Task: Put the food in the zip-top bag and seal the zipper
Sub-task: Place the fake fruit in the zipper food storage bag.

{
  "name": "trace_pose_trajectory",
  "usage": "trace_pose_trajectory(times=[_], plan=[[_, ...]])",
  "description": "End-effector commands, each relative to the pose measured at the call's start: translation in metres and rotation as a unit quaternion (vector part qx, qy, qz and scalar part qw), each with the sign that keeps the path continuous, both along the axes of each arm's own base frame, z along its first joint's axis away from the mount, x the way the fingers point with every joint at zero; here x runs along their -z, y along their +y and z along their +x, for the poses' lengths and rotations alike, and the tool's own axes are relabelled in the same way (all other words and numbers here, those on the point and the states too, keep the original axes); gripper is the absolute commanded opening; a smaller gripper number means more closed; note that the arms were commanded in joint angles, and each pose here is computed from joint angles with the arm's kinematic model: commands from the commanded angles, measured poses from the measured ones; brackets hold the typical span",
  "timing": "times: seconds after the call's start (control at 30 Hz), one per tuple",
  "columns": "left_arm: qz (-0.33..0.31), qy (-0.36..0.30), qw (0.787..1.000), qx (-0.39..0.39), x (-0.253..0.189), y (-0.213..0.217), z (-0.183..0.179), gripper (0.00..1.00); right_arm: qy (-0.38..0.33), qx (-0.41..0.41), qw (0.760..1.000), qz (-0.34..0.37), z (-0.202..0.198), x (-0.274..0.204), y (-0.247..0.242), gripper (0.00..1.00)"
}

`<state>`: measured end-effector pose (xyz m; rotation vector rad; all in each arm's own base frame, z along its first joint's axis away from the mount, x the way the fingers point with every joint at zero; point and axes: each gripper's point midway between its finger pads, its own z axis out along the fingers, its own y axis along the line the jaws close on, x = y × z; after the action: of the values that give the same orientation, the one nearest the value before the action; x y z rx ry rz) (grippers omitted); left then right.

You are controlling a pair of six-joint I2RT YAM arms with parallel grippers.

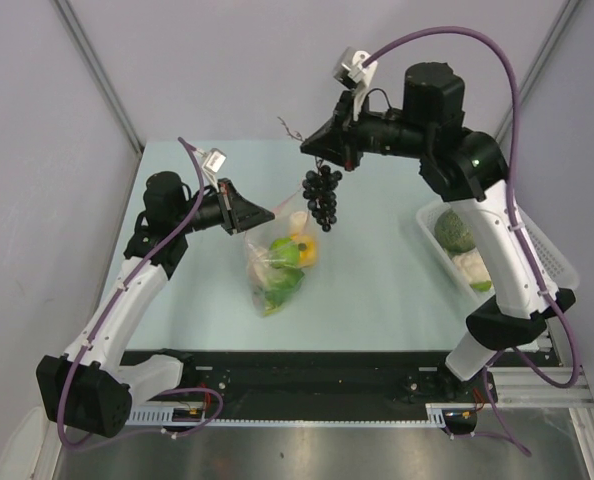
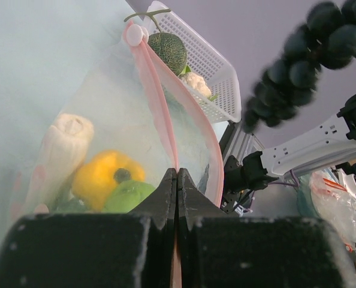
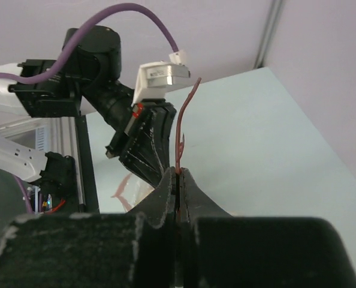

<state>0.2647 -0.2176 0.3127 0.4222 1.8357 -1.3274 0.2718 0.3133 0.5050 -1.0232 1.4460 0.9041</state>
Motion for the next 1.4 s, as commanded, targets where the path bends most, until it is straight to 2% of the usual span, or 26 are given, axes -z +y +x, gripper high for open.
trace_pose_trajectory(times=[0.0,0.17,0.67,0.83,1.03,1.2,1.37], plan=[[-0.007,-0.038,0.999,0.000,-0.015,0.001,-0.004,0.00,-0.047,-0.034,0.996,0.064,-0.012,-0.044,0.022,0.00],[-0.010,-0.030,0.999,-0.003,-0.010,0.002,-0.004,0.00,-0.049,-0.058,0.994,0.082,-0.017,-0.048,0.040,0.00],[-0.023,-0.035,0.999,-0.004,-0.017,0.000,-0.001,0.00,-0.016,-0.073,0.995,0.069,0.000,-0.005,0.067,0.00],[-0.026,-0.030,0.999,-0.005,-0.016,0.000,0.001,0.00,-0.013,-0.072,0.997,0.035,0.009,0.032,0.071,0.00],[-0.044,-0.010,0.999,-0.009,-0.020,0.002,0.005,0.00,-0.010,-0.056,0.998,-0.004,0.013,0.072,0.053,0.00],[-0.047,-0.009,0.999,-0.006,-0.022,0.001,0.005,0.00,-0.049,-0.050,0.997,-0.033,0.014,0.084,0.039,0.00],[-0.050,-0.003,0.999,-0.005,-0.021,0.000,0.007,0.00,-0.077,-0.097,0.991,-0.060,-0.003,0.108,0.049,0.00]])
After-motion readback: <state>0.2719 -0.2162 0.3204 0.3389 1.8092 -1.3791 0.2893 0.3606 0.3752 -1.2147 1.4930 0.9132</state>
